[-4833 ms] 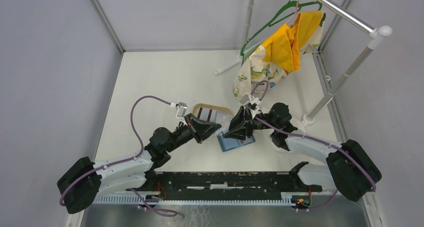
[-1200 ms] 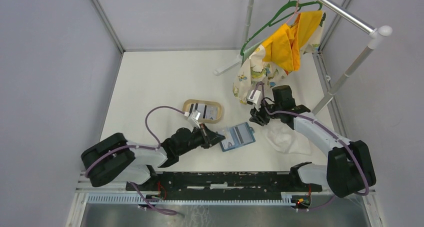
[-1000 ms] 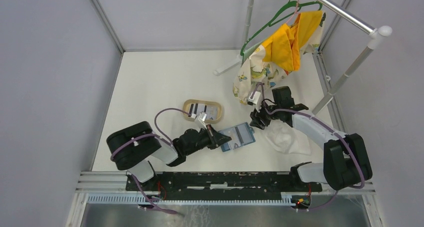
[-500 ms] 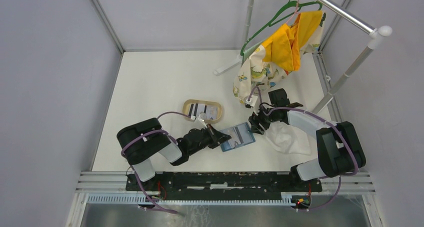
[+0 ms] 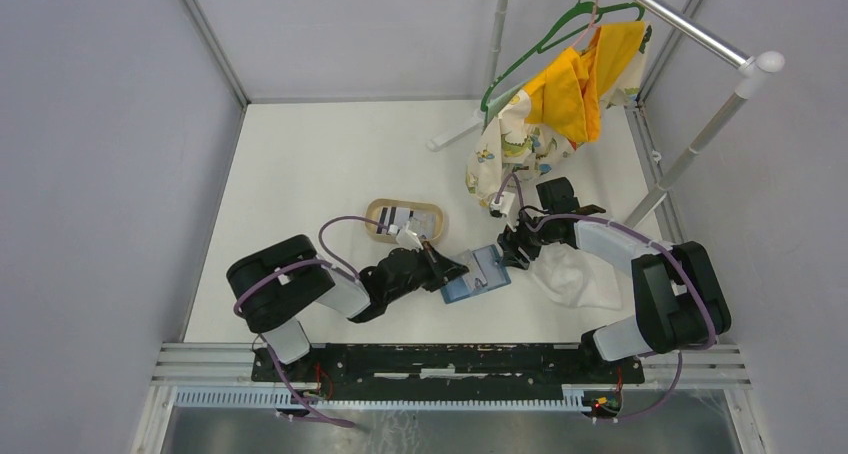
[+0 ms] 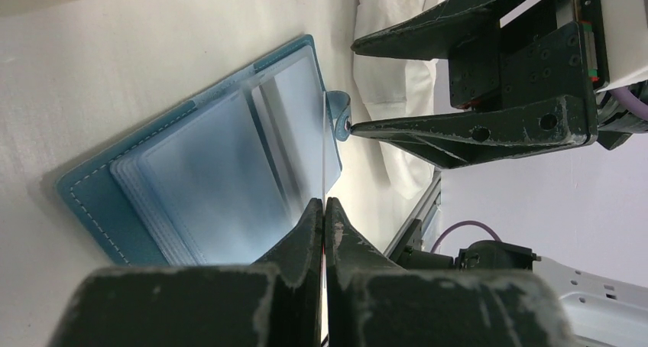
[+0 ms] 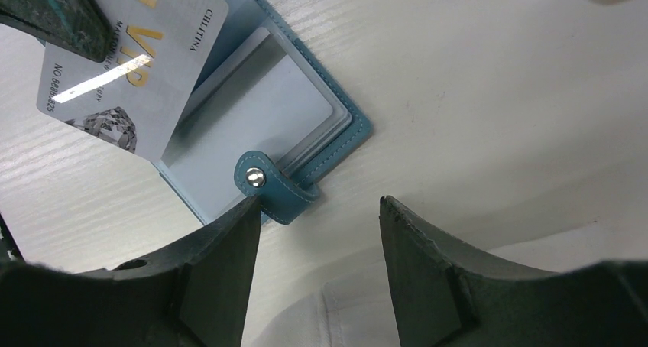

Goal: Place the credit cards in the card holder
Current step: Insert the credit card into the card holder.

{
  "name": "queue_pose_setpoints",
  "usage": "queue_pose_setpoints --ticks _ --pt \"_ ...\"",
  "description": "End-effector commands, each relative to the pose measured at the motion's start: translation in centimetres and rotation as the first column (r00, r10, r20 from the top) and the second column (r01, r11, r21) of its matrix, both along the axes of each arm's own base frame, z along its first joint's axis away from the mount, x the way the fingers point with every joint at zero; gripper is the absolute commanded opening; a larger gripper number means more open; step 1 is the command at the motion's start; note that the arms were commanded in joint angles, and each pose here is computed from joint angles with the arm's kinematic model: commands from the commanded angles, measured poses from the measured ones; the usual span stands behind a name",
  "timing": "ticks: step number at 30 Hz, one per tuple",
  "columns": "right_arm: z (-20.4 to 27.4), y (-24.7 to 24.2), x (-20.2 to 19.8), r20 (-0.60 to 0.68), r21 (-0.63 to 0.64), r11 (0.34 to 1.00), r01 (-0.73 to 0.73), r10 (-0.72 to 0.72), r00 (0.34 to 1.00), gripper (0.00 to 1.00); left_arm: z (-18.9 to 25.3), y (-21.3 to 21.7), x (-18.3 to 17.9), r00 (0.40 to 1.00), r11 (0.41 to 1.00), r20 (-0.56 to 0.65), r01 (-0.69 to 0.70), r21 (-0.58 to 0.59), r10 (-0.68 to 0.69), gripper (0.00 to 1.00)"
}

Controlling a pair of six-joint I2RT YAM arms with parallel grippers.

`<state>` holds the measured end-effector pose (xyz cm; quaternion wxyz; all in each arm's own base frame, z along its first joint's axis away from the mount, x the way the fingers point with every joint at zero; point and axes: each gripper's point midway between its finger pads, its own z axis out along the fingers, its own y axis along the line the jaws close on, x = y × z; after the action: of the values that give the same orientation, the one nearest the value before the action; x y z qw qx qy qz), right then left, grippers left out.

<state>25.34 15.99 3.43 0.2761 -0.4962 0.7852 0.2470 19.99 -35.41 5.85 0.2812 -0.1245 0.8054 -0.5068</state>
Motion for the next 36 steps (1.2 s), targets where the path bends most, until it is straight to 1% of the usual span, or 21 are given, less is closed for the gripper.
queue_pose_setpoints --ticks 1,8,21,28,36 --pt "0.9 0.1 1.3 0.040 0.000 1.000 -0.006 0.006 0.999 0.64 1.5 -0.2 1.1 0.999 0.999 0.006 -0.040 -0.030 0.040 0.02" --pt "0.8 0.1 1.2 0.037 0.001 1.000 -0.010 0.010 0.999 0.64 0.7 0.7 0.8 0.998 0.998 -0.020 -0.065 -0.006 0.064 0.02" --pt "0.1 0.0 1.0 0.013 -0.011 1.000 -0.013 0.013 1.000 0.63 -1.4 0.6 0.6 0.996 0.998 -0.073 -0.042 0.055 0.046 0.02" --pt "-0.3 -0.2 0.8 -0.006 -0.023 1.000 -0.012 0.012 1.000 0.63 -2.9 0.2 0.1 0.991 0.997 -0.135 -0.013 0.076 0.023 0.02" --pt "-0.5 -0.1 0.7 -0.016 -0.023 1.000 -0.015 0.015 1.000 0.62 -3.9 1.0 0.0 0.983 0.992 -0.175 -0.028 0.125 0.050 0.02"
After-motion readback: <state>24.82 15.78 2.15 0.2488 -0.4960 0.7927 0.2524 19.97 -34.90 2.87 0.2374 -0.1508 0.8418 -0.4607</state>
